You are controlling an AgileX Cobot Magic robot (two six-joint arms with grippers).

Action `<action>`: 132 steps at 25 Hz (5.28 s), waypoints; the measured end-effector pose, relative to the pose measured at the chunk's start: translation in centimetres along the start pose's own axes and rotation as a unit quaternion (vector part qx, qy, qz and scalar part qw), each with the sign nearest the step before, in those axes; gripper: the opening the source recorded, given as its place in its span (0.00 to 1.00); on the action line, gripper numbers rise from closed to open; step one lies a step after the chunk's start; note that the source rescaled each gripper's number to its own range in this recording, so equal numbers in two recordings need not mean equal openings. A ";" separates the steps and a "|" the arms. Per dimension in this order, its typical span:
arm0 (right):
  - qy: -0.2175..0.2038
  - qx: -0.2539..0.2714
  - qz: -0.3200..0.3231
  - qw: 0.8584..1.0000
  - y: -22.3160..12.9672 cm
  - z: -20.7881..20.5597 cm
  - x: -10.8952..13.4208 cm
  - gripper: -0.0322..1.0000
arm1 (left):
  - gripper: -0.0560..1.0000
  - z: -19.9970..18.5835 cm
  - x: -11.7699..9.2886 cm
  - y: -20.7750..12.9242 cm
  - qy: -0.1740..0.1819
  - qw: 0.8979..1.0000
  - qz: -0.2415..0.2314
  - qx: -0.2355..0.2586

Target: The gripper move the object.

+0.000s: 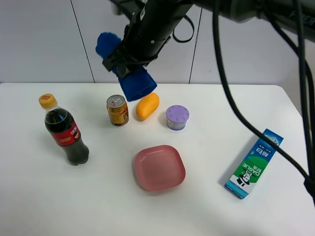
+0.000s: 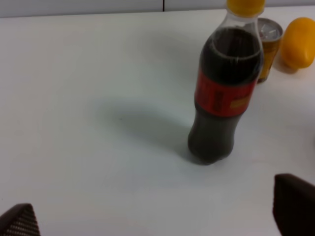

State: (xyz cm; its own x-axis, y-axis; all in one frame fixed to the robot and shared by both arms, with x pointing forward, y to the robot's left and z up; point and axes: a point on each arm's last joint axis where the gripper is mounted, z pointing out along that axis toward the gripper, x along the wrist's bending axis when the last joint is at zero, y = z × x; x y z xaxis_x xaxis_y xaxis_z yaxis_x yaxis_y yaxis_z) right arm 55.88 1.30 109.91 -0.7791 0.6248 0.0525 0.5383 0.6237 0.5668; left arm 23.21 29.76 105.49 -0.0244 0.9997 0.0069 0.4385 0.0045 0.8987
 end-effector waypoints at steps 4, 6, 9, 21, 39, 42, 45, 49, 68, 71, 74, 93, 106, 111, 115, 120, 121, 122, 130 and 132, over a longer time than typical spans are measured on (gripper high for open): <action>0.026 0.051 -0.042 0.998 -0.8 0.6 2.3 0.04 | 1.00 0.0 0.0 0.0 0.000 1.000 0.000 0.000; 0.037 0.071 -0.071 0.994 -1.1 0.3 3.4 0.04 | 1.00 0.0 0.0 0.0 0.000 1.000 0.000 0.000; 0.056 0.091 -0.152 0.983 -1.5 0.1 5.3 0.04 | 1.00 0.0 0.0 0.0 0.000 1.000 0.000 0.000; 0.117 0.100 -0.312 0.938 -2.6 2.2 12.1 0.04 | 1.00 0.0 0.0 0.0 0.000 1.000 0.000 0.000; 0.166 0.182 -0.325 0.913 -6.4 12.7 15.1 0.04 | 1.00 0.0 0.0 0.0 -0.001 1.000 0.000 0.000; 0.166 0.184 -0.340 0.907 -7.0 13.4 16.2 0.04 | 1.00 0.0 0.0 0.0 -0.001 1.000 0.000 0.000; 0.160 0.184 -0.356 0.902 -7.5 14.1 17.2 0.04 | 1.00 0.0 0.0 0.0 -0.001 1.000 0.000 0.000; 0.161 0.191 -0.358 0.900 -8.0 15.0 17.5 0.04 | 1.00 0.0 0.0 0.0 -0.001 1.000 0.000 0.000; 0.157 0.213 -0.358 0.895 -9.3 17.4 17.3 0.04 | 1.00 0.0 0.0 0.0 -0.001 1.000 0.000 0.000; 0.160 0.227 -0.354 0.893 -9.8 18.0 17.3 0.04 | 1.00 0.0 0.0 0.0 -0.001 1.000 0.000 0.000; 0.162 0.238 -0.352 0.891 -10.2 18.4 17.2 0.04 | 1.00 0.0 0.0 0.0 -0.001 1.000 0.000 0.000; 0.154 0.214 -0.323 0.909 -7.9 13.7 17.4 0.86 | 1.00 0.0 0.0 0.0 -0.001 1.000 0.000 0.000; 0.058 -0.040 -0.253 0.965 -1.9 -12.0 15.0 0.88 | 1.00 0.0 0.0 0.0 -0.001 1.000 0.000 0.000; -0.138 -0.142 -0.163 0.966 -2.1 -20.7 9.7 0.88 | 1.00 0.0 0.0 0.0 -0.001 1.000 0.000 0.000; -0.309 -0.185 -0.070 0.930 -3.0 -26.0 3.4 0.88 | 1.00 0.0 0.0 0.0 -0.001 1.000 0.000 0.000; -0.438 -0.181 0.018 0.880 -5.6 -31.0 -2.9 0.88 | 1.00 0.0 0.0 0.0 0.001 1.000 0.000 0.000; -0.451 -0.180 0.028 0.874 -6.2 -31.7 -3.6 0.88 | 1.00 0.0 0.0 0.0 0.001 1.000 0.000 0.000; -0.465 -0.176 0.037 0.867 -6.8 -32.5 -4.3 0.88 | 1.00 0.0 0.0 0.0 0.001 1.000 0.000 0.000; -0.456 -0.200 0.039 0.866 -10.8 -37.8 -3.9 0.88 | 1.00 0.0 0.0 0.0 0.000 1.000 0.000 0.000; -0.430 -0.230 0.043 0.872 -11.8 -39.1 -2.7 0.88 | 1.00 0.0 0.0 0.0 0.000 1.000 0.000 0.000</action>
State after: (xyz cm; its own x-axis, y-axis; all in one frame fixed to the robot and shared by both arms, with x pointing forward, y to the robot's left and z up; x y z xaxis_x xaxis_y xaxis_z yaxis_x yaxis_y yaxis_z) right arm 39.09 -26.16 135.19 -0.1075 0.9044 -0.4128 0.2436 0.4265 0.8710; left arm 23.21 29.76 105.49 -0.0248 0.9997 0.0075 0.4386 0.0042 0.8987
